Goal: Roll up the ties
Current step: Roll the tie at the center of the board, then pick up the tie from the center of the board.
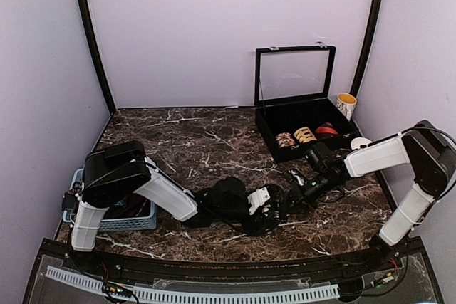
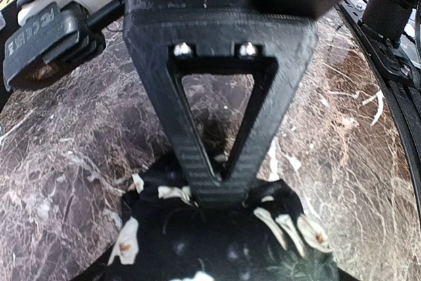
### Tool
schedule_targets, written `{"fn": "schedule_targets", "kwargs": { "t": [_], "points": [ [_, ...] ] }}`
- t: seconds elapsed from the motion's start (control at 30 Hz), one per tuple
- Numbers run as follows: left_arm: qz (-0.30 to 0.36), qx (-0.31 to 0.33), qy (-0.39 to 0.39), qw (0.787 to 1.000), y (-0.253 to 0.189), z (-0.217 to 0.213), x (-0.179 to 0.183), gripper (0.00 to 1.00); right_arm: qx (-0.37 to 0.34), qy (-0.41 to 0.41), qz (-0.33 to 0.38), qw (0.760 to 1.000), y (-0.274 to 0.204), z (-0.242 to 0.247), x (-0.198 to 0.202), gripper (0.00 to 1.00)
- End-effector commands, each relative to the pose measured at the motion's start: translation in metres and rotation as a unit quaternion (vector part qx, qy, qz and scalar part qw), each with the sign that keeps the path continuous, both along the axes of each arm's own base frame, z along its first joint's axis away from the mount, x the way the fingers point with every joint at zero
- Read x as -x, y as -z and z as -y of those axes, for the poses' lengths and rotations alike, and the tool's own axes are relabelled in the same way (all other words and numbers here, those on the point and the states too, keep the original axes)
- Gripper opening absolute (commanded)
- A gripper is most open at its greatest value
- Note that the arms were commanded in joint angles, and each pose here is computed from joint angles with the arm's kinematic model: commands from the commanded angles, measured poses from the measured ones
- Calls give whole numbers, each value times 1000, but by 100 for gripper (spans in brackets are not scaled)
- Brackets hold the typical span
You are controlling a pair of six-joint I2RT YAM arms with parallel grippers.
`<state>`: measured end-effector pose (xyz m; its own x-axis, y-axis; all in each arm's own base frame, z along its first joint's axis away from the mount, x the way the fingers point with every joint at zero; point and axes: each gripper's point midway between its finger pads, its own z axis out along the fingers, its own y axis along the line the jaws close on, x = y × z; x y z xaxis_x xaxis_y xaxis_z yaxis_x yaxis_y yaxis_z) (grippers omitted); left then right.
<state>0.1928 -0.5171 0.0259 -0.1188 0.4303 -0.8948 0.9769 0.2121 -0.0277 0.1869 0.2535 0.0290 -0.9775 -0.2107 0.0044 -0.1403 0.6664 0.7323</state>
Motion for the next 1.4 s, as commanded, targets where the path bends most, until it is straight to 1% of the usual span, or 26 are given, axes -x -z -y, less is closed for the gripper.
{"fn": "schedule_targets", "kwargs": {
  "t": [0.0,0.07,0.1,0.2,0.23,0.3,0.37,0.43,0.53,0.6,0.7,0.83,0.97,1.07,1.23,1.37],
  "points": [
    [-9,1,11,1000,1,6,2,73,128,10,-24,991,49,39,15,0],
    [-11,6,16,1000,0,9,3,73,130,7,-25,991,49,39,16,0],
    [-12,6,19,1000,1,10,4,69,129,6,-26,991,49,39,17,0],
    [-22,4,16,1000,9,5,7,49,126,2,-24,992,45,39,17,0],
    [-26,2,16,1000,14,1,9,45,124,1,-23,992,42,39,16,1],
    [-36,-9,15,999,26,-8,14,38,110,9,-19,994,32,39,12,13],
    [-47,-22,14,999,40,-20,19,35,90,28,-24,995,22,41,6,28],
    [-55,-28,11,998,49,-26,22,33,57,48,-13,997,4,41,-4,40],
    [-62,-35,6,997,58,-30,23,32,28,64,-15,997,-6,39,-12,59],
    [-65,-36,9,997,60,-30,24,31,16,65,-27,997,-2,35,-11,65],
    [-66,-34,9,997,59,-29,24,31,-3,68,-45,997,5,29,-9,66],
    [-65,-34,8,997,59,-28,23,30,-15,50,-71,996,19,21,4,66],
    [-65,-35,10,997,59,-28,24,30,-67,47,-79,993,12,7,8,66],
    [-65,-36,12,997,59,-28,24,30,-109,47,-66,991,-5,-1,5,66],
    [-65,-36,14,997,59,-27,25,30,-148,38,-27,988,-31,-11,0,69],
    [-64,-40,16,997,60,-28,25,30,-154,28,-27,987,-35,-19,4,70]
  ]
}}
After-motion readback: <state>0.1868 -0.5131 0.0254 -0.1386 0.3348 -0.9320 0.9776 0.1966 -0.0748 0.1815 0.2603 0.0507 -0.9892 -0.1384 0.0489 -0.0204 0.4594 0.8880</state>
